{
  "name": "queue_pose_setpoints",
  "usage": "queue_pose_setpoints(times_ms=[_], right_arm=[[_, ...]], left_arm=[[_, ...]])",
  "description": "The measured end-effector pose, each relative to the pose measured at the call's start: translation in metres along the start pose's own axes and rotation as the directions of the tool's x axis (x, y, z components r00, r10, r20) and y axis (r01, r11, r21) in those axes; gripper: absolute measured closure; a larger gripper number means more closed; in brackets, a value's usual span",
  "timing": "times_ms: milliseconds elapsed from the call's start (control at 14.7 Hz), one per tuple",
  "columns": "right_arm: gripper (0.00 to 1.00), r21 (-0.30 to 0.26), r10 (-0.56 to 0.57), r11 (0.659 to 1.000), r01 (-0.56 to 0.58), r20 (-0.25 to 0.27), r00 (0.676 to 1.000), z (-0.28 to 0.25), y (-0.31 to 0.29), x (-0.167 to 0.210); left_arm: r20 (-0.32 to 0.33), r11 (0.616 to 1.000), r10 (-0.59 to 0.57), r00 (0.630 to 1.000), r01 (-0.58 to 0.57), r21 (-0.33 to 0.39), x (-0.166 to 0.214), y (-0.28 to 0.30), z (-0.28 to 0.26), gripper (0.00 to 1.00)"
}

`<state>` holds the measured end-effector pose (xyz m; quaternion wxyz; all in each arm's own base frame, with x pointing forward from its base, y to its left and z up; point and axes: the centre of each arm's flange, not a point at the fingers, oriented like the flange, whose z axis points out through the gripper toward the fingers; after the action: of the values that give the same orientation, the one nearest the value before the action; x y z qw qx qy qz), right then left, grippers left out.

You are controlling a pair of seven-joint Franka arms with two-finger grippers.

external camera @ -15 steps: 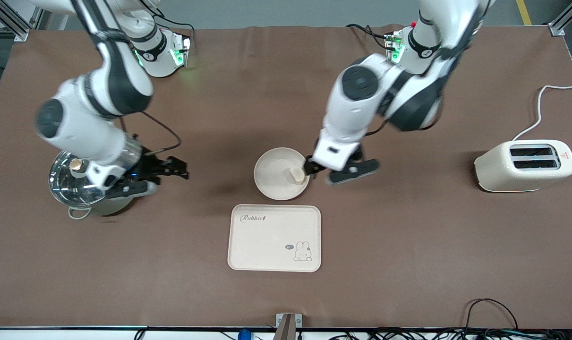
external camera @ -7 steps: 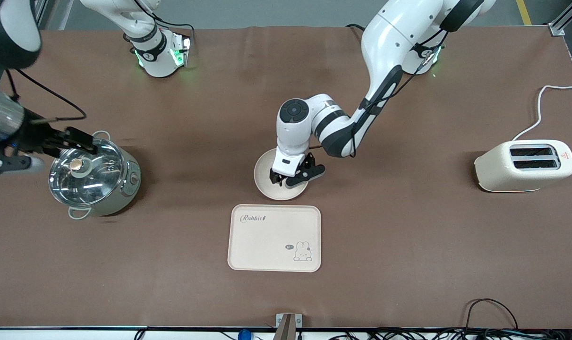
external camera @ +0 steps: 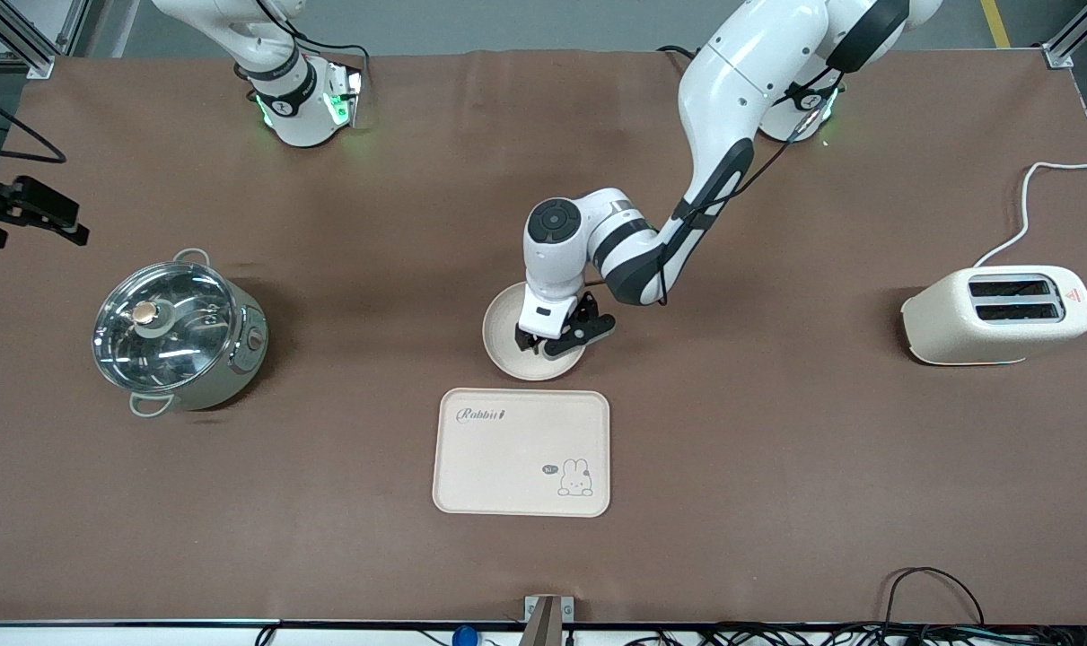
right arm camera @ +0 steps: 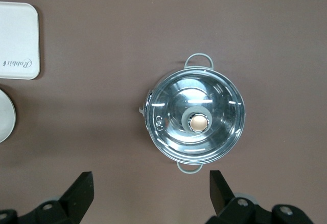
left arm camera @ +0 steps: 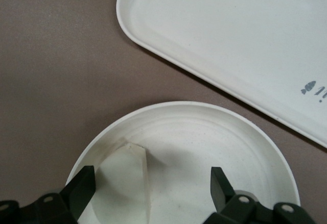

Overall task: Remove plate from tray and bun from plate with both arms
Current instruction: 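Grasp the white bun on the plate with the left gripper, then carry the bun with the left gripper toward the toaster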

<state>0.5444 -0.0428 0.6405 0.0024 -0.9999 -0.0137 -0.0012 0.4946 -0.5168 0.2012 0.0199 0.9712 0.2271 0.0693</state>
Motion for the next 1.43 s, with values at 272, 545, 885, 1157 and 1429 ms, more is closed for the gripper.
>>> queue_pose_setpoints(times_ms=[272, 545, 885, 1157, 1429], right_arm=[[0.00, 0.000, -0.009, 1.000, 0.009, 0.011, 1.000, 0.000, -0.004, -0.001], [0.00, 0.002, 0.012, 1.000, -0.012, 0.036, 0.999, 0.002, -0.005, -0.004], [0.00, 0.001, 0.029, 1.000, -0.029, 0.038, 0.999, 0.002, -0.005, -0.004], [0.00, 0.001, 0.029, 1.000, -0.029, 0.038, 0.999, 0.002, -0.007, -0.004], [0.00, 0.001, 0.030, 1.000, -0.031, 0.041, 0.999, 0.003, -0.007, -0.004]], left_arm=[[0.000, 1.000, -0.001, 1.000, 0.001, 0.000, 0.000, 0.000, 0.000, 0.19], [0.002, 1.000, -0.011, 1.000, 0.011, -0.010, -0.003, 0.000, 0.002, 0.59], [0.003, 1.000, -0.026, 1.000, 0.026, -0.015, -0.005, 0.000, 0.002, 0.88], [-0.004, 1.000, -0.022, 1.000, 0.022, -0.005, -0.002, 0.001, -0.007, 0.94], [-0.011, 0.992, 0.100, 0.995, -0.099, 0.084, 0.030, -0.005, -0.087, 0.94]])
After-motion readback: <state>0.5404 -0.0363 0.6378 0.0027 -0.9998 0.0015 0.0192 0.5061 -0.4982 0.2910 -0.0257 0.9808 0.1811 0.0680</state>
